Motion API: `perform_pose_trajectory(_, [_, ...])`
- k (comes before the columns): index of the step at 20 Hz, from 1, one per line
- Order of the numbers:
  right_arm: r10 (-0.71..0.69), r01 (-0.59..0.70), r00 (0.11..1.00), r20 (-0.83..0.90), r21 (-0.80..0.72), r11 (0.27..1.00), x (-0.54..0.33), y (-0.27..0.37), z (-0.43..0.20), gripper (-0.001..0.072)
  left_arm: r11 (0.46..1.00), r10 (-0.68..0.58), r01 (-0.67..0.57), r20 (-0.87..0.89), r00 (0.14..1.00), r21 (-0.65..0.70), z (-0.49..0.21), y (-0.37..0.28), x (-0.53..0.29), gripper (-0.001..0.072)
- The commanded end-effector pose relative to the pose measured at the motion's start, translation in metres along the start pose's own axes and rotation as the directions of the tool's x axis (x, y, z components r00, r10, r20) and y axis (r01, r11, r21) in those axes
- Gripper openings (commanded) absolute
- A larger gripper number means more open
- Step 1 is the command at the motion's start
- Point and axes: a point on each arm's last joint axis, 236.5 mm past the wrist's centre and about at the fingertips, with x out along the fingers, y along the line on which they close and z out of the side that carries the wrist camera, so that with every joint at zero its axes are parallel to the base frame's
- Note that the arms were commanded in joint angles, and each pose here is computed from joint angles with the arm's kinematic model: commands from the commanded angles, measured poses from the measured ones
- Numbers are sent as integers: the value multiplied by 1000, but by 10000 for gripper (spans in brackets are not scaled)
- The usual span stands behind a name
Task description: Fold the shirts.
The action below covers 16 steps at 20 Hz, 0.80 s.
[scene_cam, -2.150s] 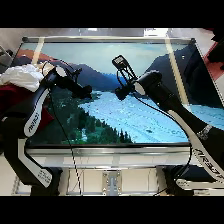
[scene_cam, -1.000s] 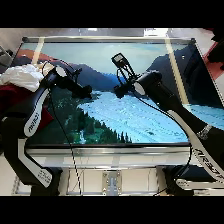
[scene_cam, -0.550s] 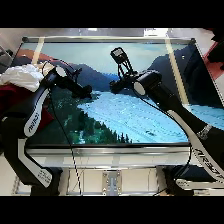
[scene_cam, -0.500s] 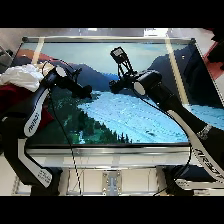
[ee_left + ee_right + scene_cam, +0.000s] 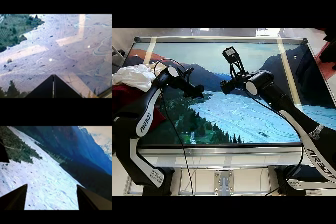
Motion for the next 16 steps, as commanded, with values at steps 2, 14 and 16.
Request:
perform_pose_trajectory(2, [4, -4, 1000, 0, 3, 1000, 0, 1, 0, 683, 1000, 2, -3, 5, 1000, 16, 1, 1, 0, 17])
perform_pose_trajectory(14, [84, -84, 996, 7, 89, 992, -1, 20, 2, 681, 997, 17, -18, 17, 1000, 75, 4, 4, 0, 17])
perform_pose_trajectory(16, [83, -84, 996, 14, 111, 990, -1, 20, 3, 681, 997, 19, -20, 18, 1000, 75, 4, 5, 0, 17])
